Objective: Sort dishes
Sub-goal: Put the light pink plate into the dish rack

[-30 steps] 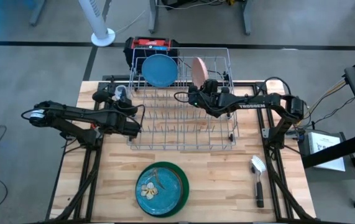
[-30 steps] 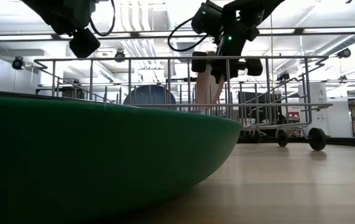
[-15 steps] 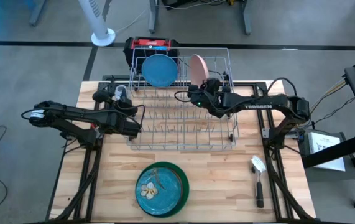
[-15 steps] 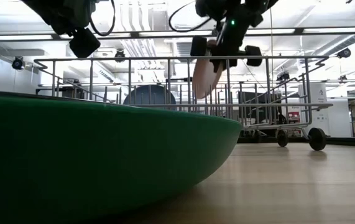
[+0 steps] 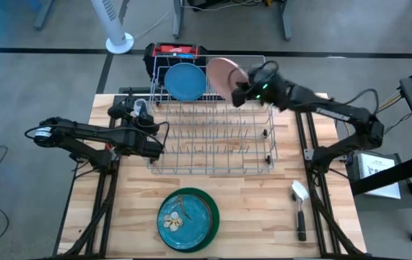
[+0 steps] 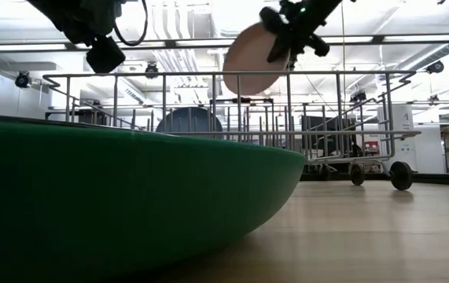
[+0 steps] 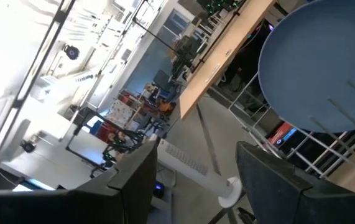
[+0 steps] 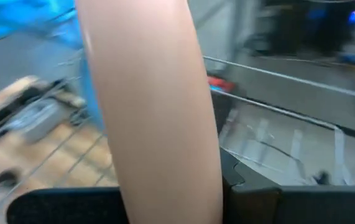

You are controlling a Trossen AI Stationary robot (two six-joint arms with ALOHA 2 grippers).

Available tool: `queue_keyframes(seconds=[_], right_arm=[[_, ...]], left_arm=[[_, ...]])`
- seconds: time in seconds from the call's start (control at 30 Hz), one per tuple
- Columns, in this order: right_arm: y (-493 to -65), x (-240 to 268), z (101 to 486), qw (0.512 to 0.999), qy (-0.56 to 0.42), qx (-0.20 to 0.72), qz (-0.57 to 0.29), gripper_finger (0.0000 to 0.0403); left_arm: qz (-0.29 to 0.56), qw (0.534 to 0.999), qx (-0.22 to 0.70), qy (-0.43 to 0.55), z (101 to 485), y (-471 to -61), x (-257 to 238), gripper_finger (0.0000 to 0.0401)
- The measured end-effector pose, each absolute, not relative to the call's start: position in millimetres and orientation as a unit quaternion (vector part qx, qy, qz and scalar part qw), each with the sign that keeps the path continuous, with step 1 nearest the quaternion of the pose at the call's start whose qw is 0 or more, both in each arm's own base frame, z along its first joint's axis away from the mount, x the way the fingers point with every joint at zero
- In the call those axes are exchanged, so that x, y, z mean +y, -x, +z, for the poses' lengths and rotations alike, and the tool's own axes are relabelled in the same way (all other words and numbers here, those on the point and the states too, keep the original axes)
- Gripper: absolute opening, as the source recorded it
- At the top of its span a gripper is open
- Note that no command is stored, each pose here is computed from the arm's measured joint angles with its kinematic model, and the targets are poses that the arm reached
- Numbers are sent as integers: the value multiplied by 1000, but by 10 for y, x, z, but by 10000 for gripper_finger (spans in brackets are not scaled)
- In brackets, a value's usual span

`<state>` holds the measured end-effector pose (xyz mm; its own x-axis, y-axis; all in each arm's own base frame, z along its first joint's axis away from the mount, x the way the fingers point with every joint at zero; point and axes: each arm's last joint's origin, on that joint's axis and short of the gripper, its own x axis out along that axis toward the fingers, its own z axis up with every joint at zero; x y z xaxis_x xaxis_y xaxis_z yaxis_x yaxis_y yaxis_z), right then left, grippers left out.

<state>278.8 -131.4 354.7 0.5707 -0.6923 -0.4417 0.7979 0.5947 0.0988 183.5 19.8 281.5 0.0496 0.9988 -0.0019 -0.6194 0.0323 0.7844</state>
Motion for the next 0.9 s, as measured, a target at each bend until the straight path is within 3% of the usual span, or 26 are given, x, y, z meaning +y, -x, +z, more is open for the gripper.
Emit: queue_keyframes(seconds=[0.27,0.6,0.9], right_arm=[[-2342,-1721,3755,918,-79,194,-335,27],[-2091,-2312,3532,948,-48,227,-219,27],[-2010,-2711,3367,952,-24,217,-215,27]], left_arm=[[617,649,307,-323,2950,-1877,196,208],[626,654,293,-307,3119,-1912,204,208],[629,656,289,-301,3133,-1915,211,208]])
